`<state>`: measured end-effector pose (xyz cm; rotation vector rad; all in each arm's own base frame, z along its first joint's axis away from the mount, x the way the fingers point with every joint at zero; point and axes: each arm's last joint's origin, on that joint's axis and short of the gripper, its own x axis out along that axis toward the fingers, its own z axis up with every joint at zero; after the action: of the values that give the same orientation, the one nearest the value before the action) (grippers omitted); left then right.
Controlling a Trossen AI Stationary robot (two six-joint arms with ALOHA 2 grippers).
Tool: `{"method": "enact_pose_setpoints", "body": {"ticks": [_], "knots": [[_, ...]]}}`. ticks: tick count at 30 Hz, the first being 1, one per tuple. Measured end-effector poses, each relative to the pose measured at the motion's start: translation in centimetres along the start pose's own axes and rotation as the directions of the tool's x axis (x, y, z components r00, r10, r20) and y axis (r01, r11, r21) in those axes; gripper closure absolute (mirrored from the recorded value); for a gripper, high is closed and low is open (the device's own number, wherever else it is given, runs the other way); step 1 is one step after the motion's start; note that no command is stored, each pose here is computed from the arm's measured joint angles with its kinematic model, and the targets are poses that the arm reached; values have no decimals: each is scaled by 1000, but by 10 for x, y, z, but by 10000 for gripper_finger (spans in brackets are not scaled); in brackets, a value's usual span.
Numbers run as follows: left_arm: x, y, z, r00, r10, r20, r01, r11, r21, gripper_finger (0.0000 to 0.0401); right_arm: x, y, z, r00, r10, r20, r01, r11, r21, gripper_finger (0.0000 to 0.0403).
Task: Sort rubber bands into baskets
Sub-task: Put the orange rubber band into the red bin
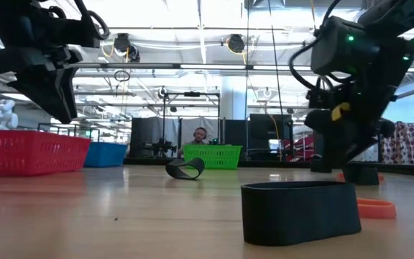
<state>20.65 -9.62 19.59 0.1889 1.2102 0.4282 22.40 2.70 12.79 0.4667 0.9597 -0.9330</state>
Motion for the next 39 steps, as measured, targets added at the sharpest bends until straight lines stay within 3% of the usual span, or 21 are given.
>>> {"method": "enact_pose_setpoints", "body": {"ticks": [13,16,21,24,27,30,34,37,39], "knots": [[0,-2,3,1000,-20,23,20,1000,-17,271,3,-5,-30,999,18,-27,-16,997,82,251],[0,-2,3,999,-21,25,21,1000,-18,271,7,-8,-35,999,42,-15,-41,995,92,286],[0,-4,5,998,-37,45,37,999,0,271,9,-10,-35,999,37,15,-38,997,73,386],[-1,-13,13,983,-107,148,107,994,4,271,8,-11,-36,998,25,54,-27,998,54,395],[2,-29,22,914,-227,336,222,974,52,271,7,-11,-33,991,19,129,-25,999,45,401],[11,-44,31,771,-352,531,328,934,142,271,8,-4,-26,973,71,222,-76,997,12,402],[28,-54,40,580,-373,724,367,913,177,271,0,18,-13,916,261,306,-258,965,-49,402],[47,-60,48,511,-335,791,374,916,146,271,-9,32,-4,842,412,348,-397,910,-117,402],[59,-64,50,498,-318,807,341,927,154,271,-16,40,0,783,521,340,-490,853,-179,402]]}}
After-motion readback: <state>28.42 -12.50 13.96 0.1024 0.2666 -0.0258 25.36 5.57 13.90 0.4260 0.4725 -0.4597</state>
